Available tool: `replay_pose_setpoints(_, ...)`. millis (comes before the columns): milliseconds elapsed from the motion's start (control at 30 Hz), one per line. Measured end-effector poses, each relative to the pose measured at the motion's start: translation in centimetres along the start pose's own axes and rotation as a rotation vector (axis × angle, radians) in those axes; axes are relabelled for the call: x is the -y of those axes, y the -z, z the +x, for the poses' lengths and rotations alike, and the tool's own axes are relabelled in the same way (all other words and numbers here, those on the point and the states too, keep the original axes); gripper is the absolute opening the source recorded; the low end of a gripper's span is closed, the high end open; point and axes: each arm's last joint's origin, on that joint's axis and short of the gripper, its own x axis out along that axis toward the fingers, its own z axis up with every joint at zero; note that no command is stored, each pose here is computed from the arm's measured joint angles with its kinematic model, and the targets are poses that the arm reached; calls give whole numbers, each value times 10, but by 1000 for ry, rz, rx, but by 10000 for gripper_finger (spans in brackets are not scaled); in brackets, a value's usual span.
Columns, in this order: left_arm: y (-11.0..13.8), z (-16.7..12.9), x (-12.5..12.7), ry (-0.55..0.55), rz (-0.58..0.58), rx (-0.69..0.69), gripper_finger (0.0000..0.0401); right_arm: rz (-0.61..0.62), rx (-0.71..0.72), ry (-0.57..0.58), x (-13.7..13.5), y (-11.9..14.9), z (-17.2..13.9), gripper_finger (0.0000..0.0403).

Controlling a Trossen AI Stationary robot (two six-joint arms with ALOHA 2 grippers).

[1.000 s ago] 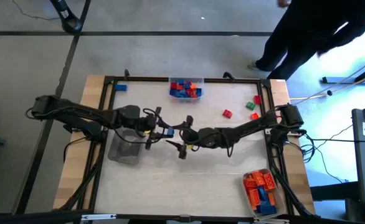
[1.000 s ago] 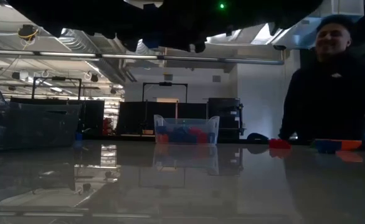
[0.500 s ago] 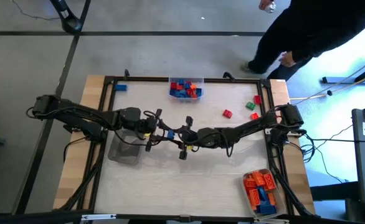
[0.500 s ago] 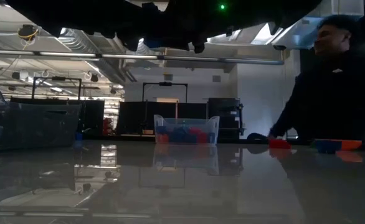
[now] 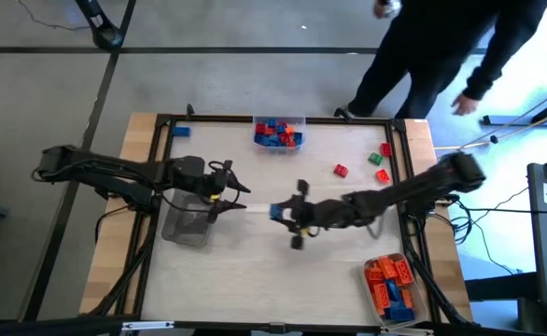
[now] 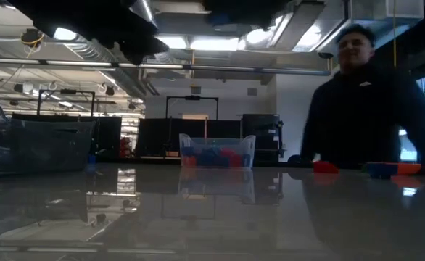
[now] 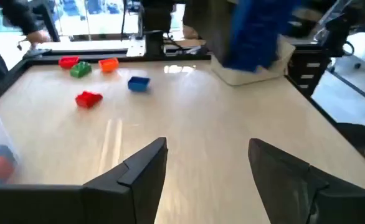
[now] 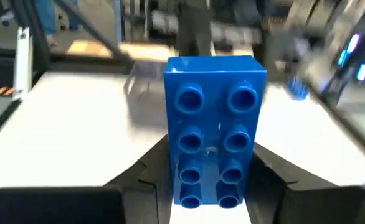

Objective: Sort blocks by size
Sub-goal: Put the blue 8 stud game piece into the gray bin

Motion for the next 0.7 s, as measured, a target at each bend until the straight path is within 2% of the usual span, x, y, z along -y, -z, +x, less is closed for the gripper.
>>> replay_pose_setpoints(200,6,-4,1,3,-8,-72,213,264,-226,-90,-15,-8,-67,141)
replay_pose_setpoints(367,7,-4,1,3,-9,-80,213,628,-502,-142,-29,2,-114,142)
replay_pose_setpoints(533,8,-4,1,4,-17,-98,214,929,-817,-35,-53,23,-154,143)
replay_pose_setpoints(700,8,-4,1,5,-22,-97,214,1052,-1052,180,-77,49,-194,144)
